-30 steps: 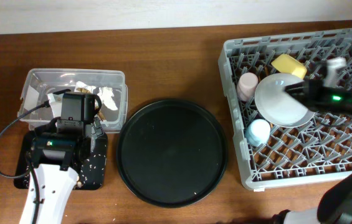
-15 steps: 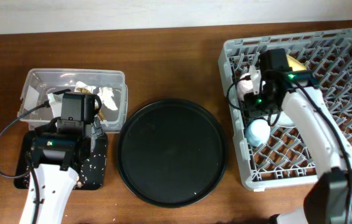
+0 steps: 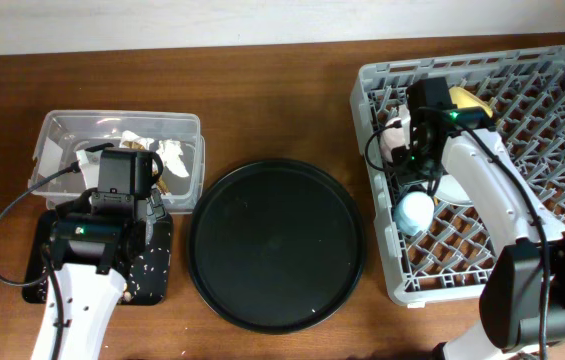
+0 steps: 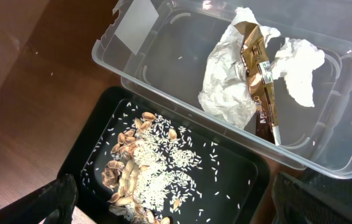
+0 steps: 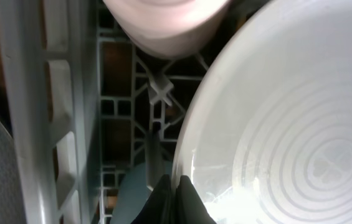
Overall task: Sort waste into correct bins and load items into the dishwasher rack
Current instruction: 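Lower the white plate upright into the rack slots and release it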
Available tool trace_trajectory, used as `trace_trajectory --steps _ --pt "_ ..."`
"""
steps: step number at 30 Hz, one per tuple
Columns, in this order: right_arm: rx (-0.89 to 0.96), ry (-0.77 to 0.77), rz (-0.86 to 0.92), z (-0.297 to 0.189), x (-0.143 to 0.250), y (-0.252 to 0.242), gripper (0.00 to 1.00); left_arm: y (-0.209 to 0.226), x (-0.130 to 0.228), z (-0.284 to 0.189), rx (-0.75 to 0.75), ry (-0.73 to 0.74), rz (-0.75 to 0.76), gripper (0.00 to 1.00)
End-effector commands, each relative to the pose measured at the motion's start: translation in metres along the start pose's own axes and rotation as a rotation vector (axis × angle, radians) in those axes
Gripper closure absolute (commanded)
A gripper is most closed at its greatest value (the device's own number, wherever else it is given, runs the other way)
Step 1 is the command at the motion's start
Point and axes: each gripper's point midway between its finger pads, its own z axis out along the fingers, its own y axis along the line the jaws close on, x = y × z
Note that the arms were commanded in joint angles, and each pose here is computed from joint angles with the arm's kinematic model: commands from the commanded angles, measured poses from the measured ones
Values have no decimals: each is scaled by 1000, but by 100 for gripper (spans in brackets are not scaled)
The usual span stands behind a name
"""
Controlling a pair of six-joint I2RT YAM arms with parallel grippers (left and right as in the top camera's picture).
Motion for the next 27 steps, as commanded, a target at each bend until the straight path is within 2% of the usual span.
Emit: trace_trajectory --steps 1,4,8,12,14,21,27 --pt "-68 3 15 -11 0 10 96 1 0 0 -1 1 6 1" --pt "-66 -41 19 -42 -8 6 96 1 0 0 -1 1 6 1" --pt "-99 -228 36 -134 -31 -2 96 1 0 0 -2 0 6 1" --pt "-229 -404 64 -206 -37 -6 96 1 0 0 -1 1 6 1" --pt "-364 -469 36 -229 -36 -2 96 1 0 0 -1 1 6 1" --pt "-783 -513 -34 -233 -19 -13 96 1 0 0 -1 1 6 1" --pt "-922 -435 -29 -197 -18 -22 96 1 0 0 -1 1 6 1"
